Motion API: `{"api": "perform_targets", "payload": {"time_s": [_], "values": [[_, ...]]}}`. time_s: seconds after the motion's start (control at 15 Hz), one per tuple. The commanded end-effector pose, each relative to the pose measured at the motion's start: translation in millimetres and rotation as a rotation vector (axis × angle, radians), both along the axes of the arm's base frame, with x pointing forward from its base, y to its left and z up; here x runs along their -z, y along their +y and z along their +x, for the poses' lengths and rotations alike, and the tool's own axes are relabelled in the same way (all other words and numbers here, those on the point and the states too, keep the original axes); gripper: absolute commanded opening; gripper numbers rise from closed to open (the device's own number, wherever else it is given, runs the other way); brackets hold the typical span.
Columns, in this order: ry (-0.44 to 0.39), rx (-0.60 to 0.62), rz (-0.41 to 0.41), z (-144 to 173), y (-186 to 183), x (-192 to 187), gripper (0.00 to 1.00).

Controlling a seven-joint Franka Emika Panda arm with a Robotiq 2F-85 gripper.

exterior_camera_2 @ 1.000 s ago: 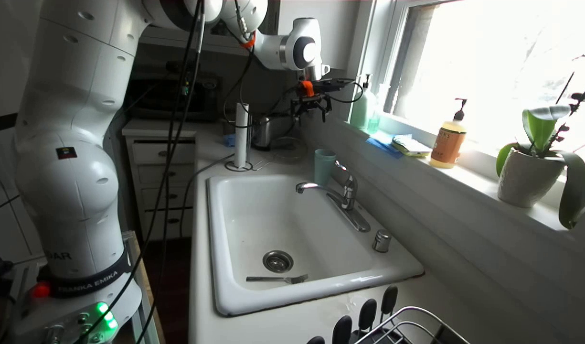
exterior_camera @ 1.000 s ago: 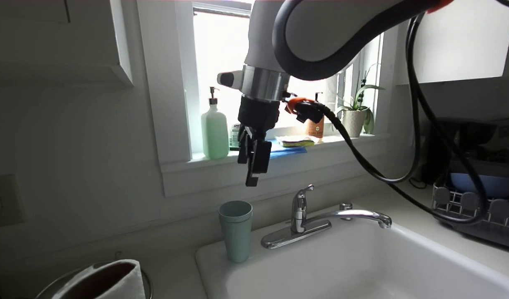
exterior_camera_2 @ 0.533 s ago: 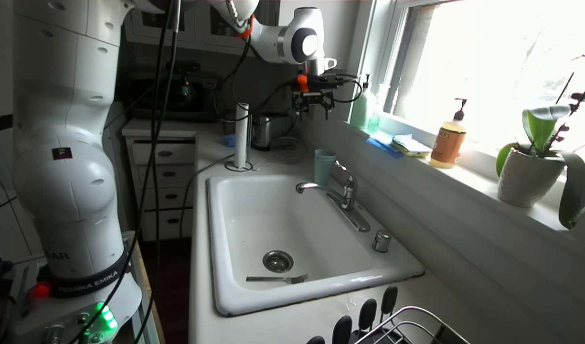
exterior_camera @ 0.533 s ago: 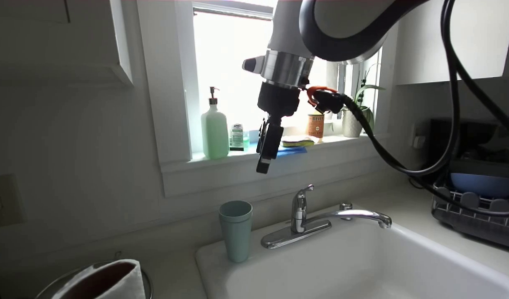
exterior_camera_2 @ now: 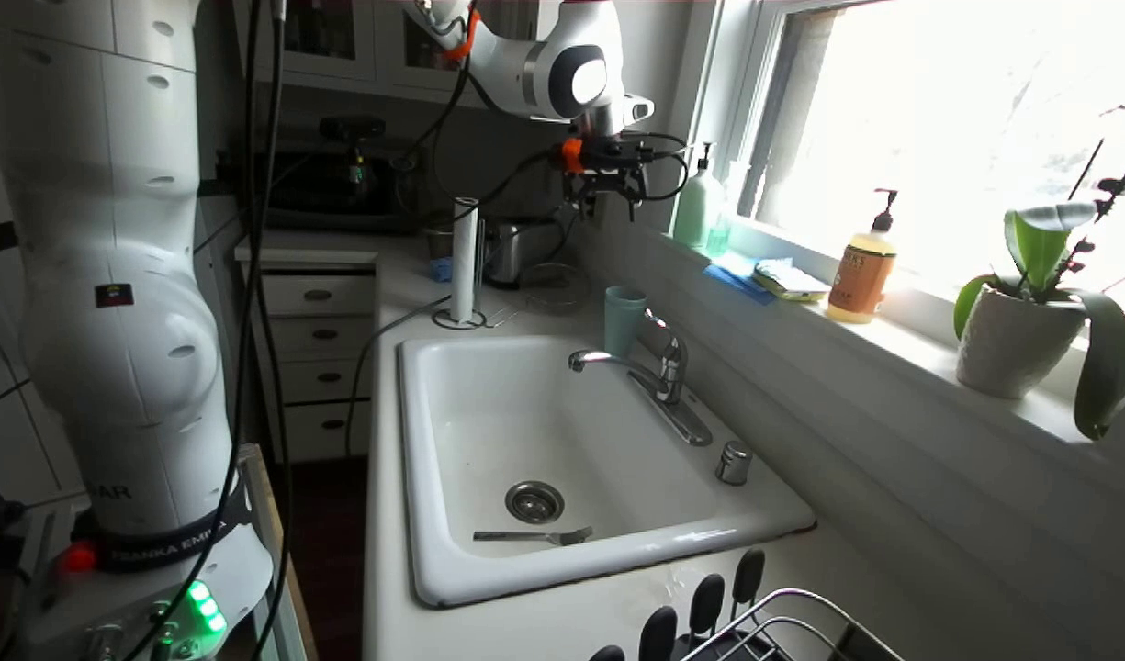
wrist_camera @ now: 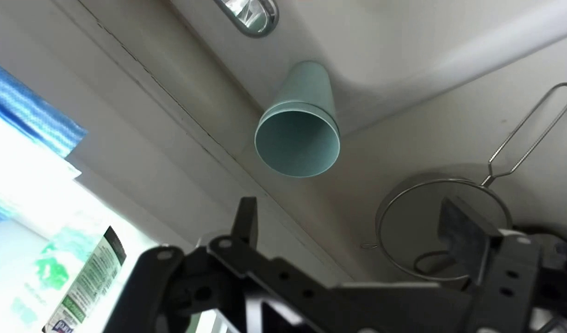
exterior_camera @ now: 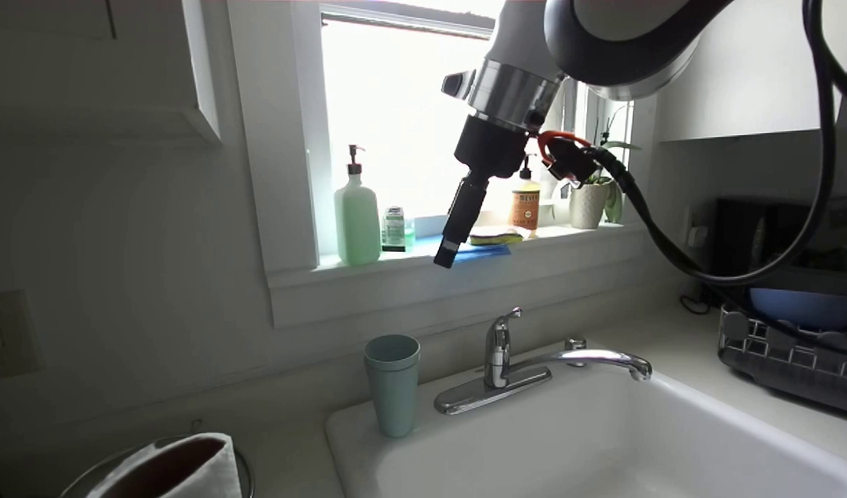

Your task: Rearrange the cups and move it to the left of the sink

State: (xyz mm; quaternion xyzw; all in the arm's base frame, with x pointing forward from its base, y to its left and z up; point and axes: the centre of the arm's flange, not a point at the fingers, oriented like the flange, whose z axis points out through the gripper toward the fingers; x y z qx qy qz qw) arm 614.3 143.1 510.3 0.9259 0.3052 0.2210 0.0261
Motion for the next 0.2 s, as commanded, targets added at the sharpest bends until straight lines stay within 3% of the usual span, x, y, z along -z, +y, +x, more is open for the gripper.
{"api": "perform_targets", "payload": {"time_s": [0.0,0.13], "values": [[0.001,0.001,0.001,-1.1,-0.1,0.0,1.00],[0.002,0.002,0.001,-2.1,-0.2,1.3,1.00]]}}
